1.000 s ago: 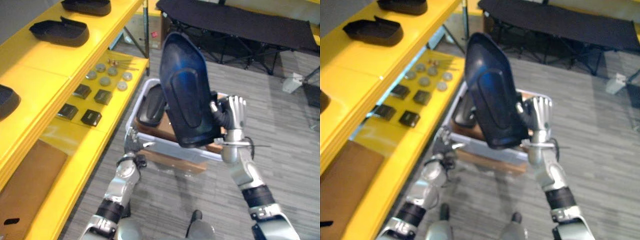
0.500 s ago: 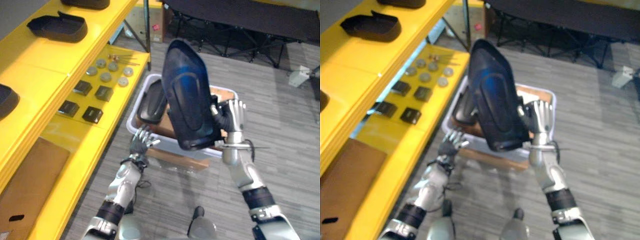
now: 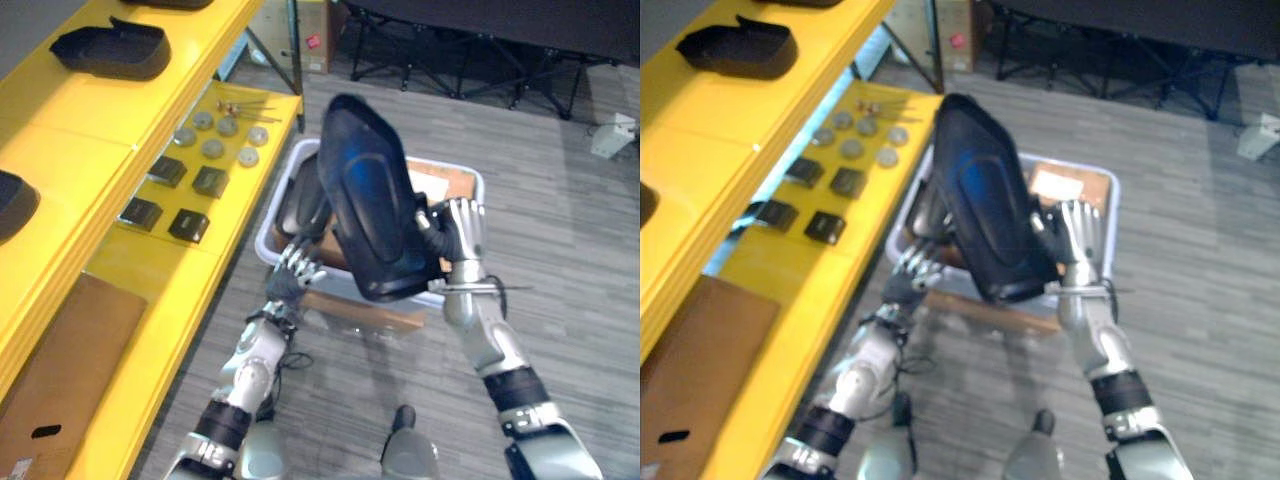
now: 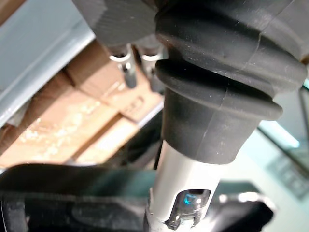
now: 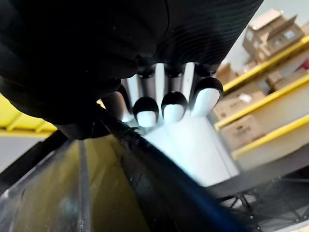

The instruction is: Walk over and take plastic housings, then place them on the shelf

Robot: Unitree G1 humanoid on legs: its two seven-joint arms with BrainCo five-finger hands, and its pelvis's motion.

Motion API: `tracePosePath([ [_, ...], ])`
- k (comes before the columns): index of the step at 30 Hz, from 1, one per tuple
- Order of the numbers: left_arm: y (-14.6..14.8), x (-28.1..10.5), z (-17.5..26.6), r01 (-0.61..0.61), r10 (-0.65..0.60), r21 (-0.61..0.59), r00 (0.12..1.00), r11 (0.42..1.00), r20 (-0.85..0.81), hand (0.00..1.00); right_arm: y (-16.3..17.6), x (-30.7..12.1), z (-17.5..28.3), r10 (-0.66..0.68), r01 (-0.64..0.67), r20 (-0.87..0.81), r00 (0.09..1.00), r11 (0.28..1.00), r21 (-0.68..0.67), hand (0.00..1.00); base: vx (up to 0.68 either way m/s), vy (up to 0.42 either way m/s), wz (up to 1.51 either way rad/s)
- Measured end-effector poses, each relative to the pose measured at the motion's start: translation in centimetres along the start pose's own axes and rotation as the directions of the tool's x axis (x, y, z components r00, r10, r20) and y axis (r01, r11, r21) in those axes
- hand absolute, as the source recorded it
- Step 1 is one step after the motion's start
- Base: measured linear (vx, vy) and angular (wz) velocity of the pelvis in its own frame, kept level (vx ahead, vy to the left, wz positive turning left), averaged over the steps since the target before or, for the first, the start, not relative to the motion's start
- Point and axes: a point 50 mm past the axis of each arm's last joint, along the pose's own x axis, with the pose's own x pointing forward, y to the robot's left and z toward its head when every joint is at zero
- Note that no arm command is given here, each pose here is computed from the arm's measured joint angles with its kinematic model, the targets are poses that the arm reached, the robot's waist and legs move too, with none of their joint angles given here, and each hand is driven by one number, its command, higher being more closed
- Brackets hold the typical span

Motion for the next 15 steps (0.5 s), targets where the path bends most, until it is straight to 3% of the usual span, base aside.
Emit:
tracePosePath([
  [15, -1.4, 1.2, -1.2, 0.001, 0.002, 0.050, 0.999, 0.999, -0.052, 0.00, 3.3, -0.6, 3.9, 0.148, -0.159, 0.142, 0.979, 0.985, 0.071, 1.00, 0.00, 0.000, 0.00],
])
